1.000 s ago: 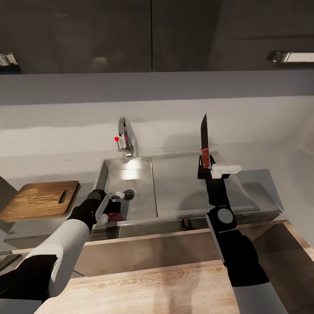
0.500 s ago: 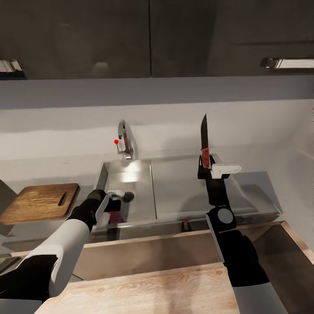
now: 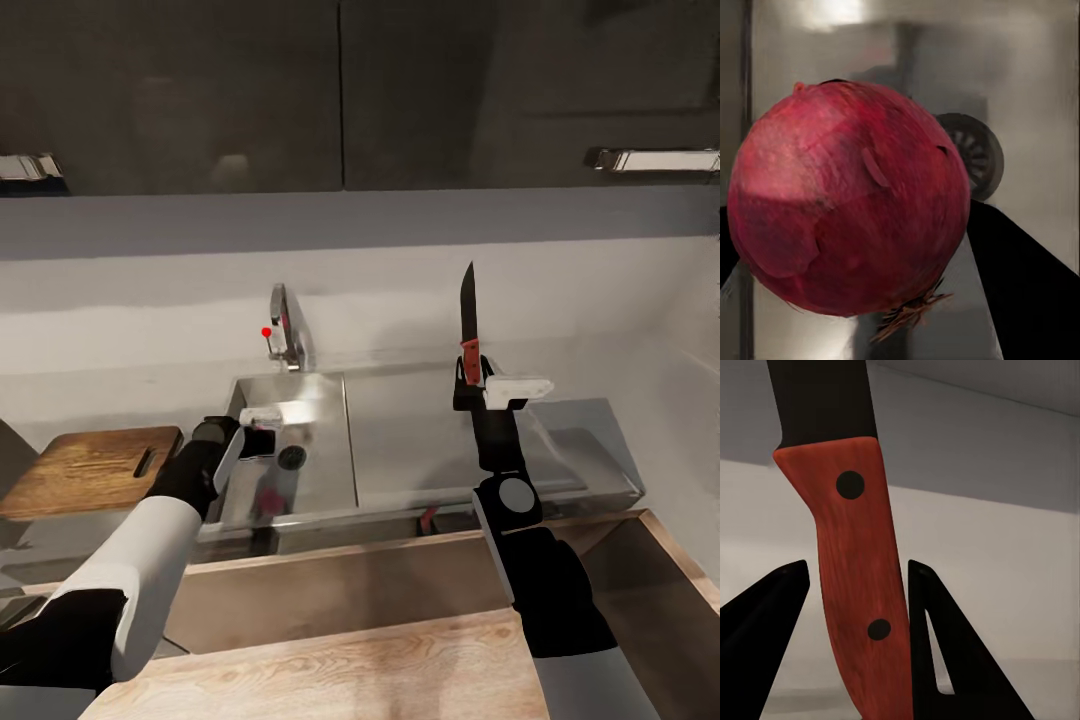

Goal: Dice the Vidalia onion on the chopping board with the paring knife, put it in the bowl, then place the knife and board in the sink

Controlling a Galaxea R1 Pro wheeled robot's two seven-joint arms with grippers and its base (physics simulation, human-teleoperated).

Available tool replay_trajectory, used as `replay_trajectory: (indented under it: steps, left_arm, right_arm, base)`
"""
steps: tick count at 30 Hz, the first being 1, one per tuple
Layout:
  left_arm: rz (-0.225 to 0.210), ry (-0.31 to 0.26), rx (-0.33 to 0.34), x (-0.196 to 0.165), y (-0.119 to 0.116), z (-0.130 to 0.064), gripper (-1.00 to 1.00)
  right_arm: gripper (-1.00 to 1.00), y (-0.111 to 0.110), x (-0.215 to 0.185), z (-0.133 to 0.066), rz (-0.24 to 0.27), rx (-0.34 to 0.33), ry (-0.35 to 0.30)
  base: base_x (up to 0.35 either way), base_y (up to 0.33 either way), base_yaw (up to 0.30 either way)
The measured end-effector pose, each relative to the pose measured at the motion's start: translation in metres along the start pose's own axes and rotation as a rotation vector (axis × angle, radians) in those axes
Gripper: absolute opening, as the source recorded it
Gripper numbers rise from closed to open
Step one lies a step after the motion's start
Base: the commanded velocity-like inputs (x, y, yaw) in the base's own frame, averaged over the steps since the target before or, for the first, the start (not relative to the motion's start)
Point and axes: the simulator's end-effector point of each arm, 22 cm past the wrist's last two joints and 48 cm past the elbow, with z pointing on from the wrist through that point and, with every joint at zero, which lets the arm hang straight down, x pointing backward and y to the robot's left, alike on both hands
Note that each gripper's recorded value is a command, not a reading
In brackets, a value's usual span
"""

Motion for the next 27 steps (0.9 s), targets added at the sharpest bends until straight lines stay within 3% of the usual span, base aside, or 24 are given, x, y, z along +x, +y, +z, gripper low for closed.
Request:
replay_trajectory:
  steps: [9,13,25,27]
  left_arm:
    - [-0.003,-0.189,0.038,-0.056,-0.025,-0.024,-1.0]
    - [-0.005,-0.241,0.042,-0.07,-0.026,-0.033,-1.0]
    - [-0.009,-0.389,0.088,-0.062,-0.029,-0.069,-1.0]
    - [-0.008,-0.432,0.098,-0.062,-0.028,-0.085,-1.0]
  right_arm:
    - [-1.0,-0.001,-0.008,0.0,0.002,0.002,-0.011]
    - [-1.0,-0.002,-0.009,0.0,0.002,0.002,-0.012]
    - [-1.0,-0.001,-0.008,0.0,0.002,0.001,-0.011]
    - [-1.0,-0.001,-0.008,0.0,0.002,0.001,-0.01]
  base:
    - [0.0,0.0,0.0]
    - [0.0,0.0,0.0]
    - [0.0,0.0,0.0]
    - [0.0,0.0,0.0]
